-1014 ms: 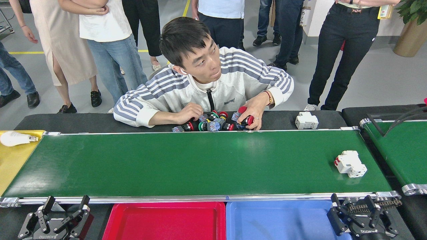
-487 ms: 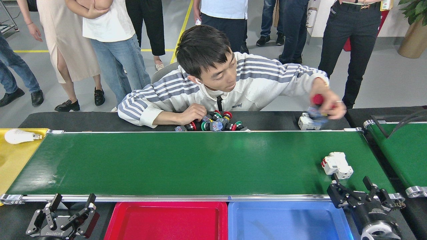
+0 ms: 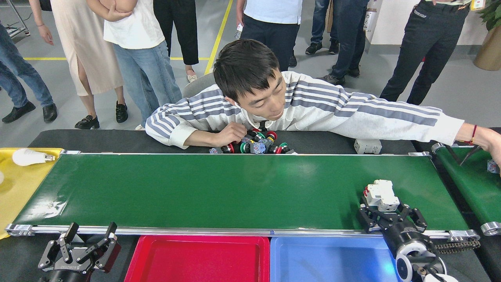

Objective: Pick switch part from conveyor to tray

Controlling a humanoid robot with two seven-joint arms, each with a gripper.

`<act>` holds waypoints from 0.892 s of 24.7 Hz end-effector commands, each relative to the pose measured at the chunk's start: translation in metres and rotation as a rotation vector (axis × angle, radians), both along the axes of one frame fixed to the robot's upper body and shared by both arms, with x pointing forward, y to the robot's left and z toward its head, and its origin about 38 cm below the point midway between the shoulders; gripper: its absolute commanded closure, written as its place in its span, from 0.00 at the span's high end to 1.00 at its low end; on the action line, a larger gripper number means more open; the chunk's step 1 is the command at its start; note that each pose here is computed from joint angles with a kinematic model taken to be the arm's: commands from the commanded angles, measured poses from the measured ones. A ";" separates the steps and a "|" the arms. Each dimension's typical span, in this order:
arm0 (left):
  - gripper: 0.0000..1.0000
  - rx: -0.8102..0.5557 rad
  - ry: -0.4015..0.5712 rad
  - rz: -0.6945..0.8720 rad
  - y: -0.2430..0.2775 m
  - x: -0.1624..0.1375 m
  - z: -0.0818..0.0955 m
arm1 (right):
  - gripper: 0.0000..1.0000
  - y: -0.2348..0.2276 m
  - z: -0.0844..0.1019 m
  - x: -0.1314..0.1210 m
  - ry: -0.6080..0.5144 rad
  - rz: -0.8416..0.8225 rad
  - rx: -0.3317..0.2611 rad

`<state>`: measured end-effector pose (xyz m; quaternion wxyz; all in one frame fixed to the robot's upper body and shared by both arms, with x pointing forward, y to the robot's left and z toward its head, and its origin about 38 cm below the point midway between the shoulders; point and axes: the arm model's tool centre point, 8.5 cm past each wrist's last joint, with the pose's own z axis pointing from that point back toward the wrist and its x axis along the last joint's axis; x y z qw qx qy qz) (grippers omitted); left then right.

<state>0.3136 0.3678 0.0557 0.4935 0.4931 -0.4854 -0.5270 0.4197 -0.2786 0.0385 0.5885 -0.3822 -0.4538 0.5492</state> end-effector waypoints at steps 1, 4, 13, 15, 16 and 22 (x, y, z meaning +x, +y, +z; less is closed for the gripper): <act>1.00 0.015 -0.029 0.000 0.003 0.007 0.011 | 0.81 0.004 0.009 0.013 -0.003 0.012 -0.020; 1.00 0.014 -0.028 0.002 0.004 0.011 0.010 | 0.37 0.002 0.012 0.020 0.001 0.045 -0.061; 1.00 0.019 -0.020 0.004 0.007 0.009 0.009 | 0.06 0.018 0.029 0.012 -0.079 0.126 -0.047; 1.00 0.020 -0.017 0.004 0.008 0.008 0.008 | 0.07 0.020 0.034 0.003 -0.111 0.144 -0.043; 1.00 0.020 -0.016 0.005 0.008 0.007 0.007 | 0.08 0.022 0.037 -0.003 -0.129 0.149 -0.040; 1.00 0.018 0.004 0.006 0.008 0.000 0.001 | 0.46 0.008 0.051 -0.080 -0.294 0.145 -0.057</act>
